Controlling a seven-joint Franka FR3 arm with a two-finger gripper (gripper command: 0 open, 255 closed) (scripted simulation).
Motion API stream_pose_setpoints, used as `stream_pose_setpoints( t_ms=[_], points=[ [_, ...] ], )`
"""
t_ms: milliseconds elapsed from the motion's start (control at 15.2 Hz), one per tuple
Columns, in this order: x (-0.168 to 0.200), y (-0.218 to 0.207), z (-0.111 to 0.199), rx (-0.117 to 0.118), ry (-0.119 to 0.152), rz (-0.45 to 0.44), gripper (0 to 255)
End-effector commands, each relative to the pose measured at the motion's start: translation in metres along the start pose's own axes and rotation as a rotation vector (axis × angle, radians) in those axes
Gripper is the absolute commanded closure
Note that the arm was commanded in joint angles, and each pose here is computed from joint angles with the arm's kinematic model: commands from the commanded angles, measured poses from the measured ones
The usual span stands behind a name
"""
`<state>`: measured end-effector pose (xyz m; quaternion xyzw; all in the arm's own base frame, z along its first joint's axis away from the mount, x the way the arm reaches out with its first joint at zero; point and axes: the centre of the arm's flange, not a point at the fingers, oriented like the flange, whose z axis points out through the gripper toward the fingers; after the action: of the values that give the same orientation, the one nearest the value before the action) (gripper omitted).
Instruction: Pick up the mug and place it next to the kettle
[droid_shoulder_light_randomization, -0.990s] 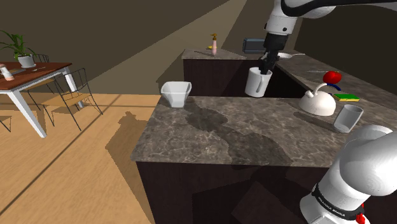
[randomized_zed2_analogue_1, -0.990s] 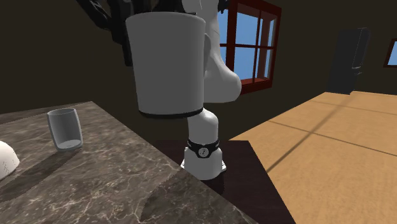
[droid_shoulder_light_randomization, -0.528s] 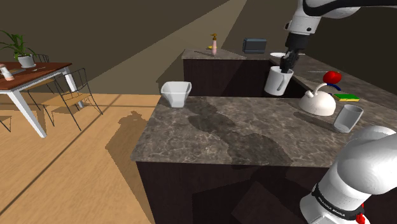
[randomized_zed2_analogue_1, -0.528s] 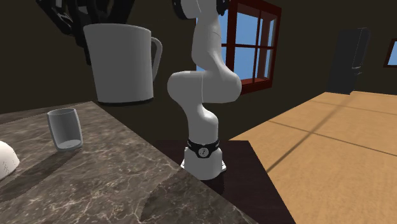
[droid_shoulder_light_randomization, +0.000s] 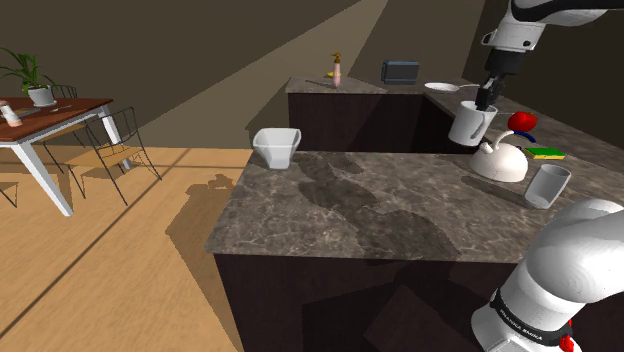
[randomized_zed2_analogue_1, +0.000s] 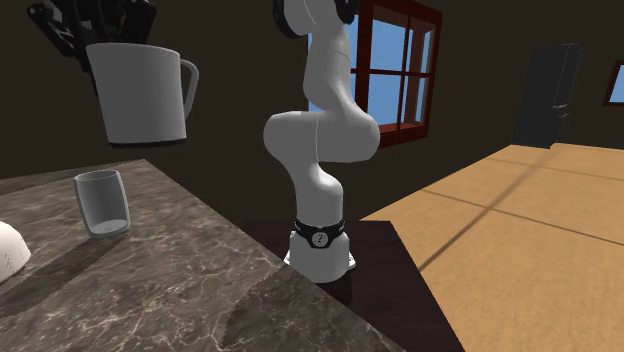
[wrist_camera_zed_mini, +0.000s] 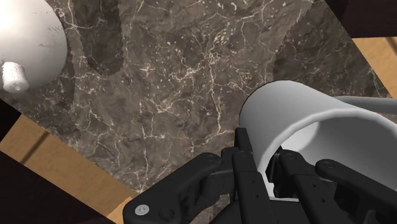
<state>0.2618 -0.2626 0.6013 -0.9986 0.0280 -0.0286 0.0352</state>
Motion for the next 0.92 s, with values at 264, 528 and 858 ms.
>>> stream_pose_setpoints(
  t_ms=[264,528,858],
  points=[
    [-0.043,0.07,-0.007,0.0,0.0,-0.001,255],
    [-0.07,0.114,-0.011,0.0,0.0,-0.001,255],
    [-0.102,0.167,-0.017,0.0,0.0,-0.001,255]
  ],
)
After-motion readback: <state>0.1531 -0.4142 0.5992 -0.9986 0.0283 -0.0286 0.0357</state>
